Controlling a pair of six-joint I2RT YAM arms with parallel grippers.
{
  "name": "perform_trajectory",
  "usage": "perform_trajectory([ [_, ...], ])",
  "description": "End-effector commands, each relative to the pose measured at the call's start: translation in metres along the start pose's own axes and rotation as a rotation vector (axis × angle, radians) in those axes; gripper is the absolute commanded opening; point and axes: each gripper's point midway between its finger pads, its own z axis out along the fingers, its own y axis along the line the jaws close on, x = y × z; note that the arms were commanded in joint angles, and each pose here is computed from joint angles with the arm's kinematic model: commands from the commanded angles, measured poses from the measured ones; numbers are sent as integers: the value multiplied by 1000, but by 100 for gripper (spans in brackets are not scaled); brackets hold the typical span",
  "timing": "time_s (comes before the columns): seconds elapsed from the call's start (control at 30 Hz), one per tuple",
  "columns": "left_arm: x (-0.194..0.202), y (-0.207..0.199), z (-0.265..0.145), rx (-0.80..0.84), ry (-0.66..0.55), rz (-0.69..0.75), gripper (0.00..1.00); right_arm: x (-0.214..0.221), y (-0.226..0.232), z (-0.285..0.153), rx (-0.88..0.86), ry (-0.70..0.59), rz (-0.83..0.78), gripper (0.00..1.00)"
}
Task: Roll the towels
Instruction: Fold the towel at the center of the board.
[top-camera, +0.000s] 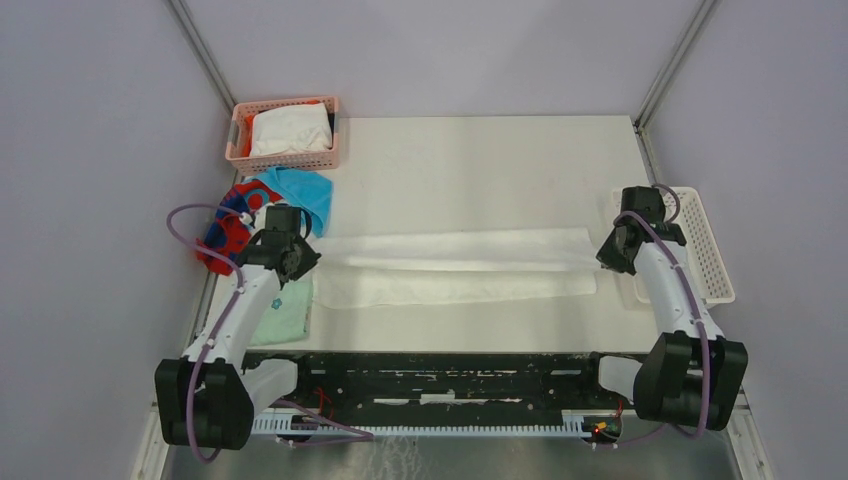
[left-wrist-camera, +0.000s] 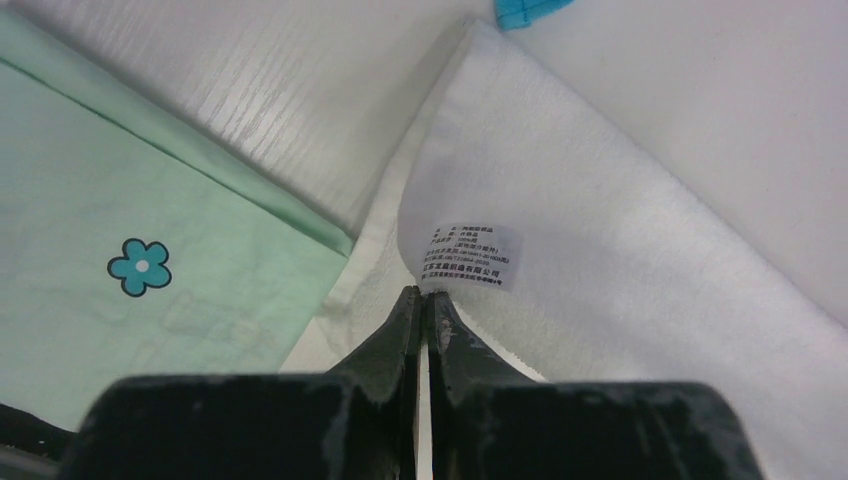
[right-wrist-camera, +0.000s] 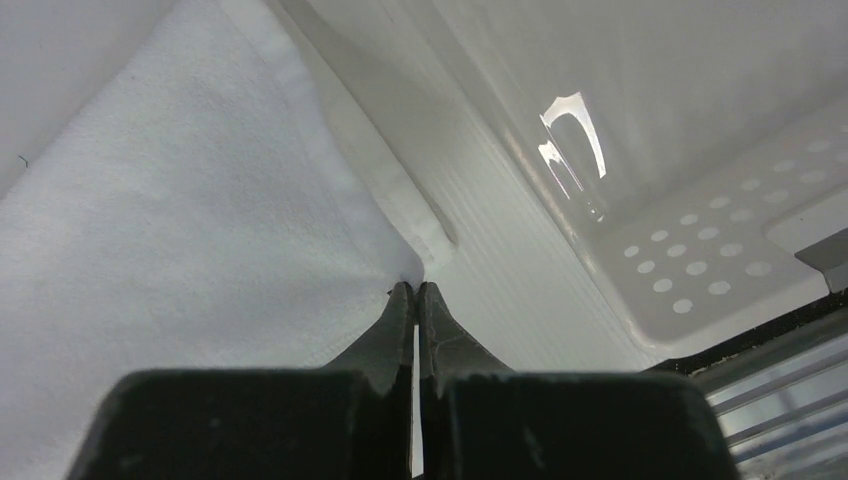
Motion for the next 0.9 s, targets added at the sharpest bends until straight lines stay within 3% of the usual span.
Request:
perform_trajectory([
  [0.0, 6, 15, -8, -32, 2, 7, 7, 2, -16, -10, 59, -28, 25, 0],
  [0.37, 52, 33, 3, -74, 111, -104, 16, 37, -27, 11, 98, 53, 26, 5],
  [0.43, 58, 35, 3, -75, 124, -128, 28, 34, -27, 10, 97, 44, 24, 19],
  [0.5, 55, 35, 0, -70, 113, -139, 41, 28, -25, 6, 83, 24, 18, 28],
  [0.63, 29, 23, -21, -12, 40, -130, 54, 10, -21, -13, 47, -37, -6, 41],
  [0.87, -24, -26, -44, 171, -70, -13, 60, -19, 51, -35, -303, -139, -97, 60],
])
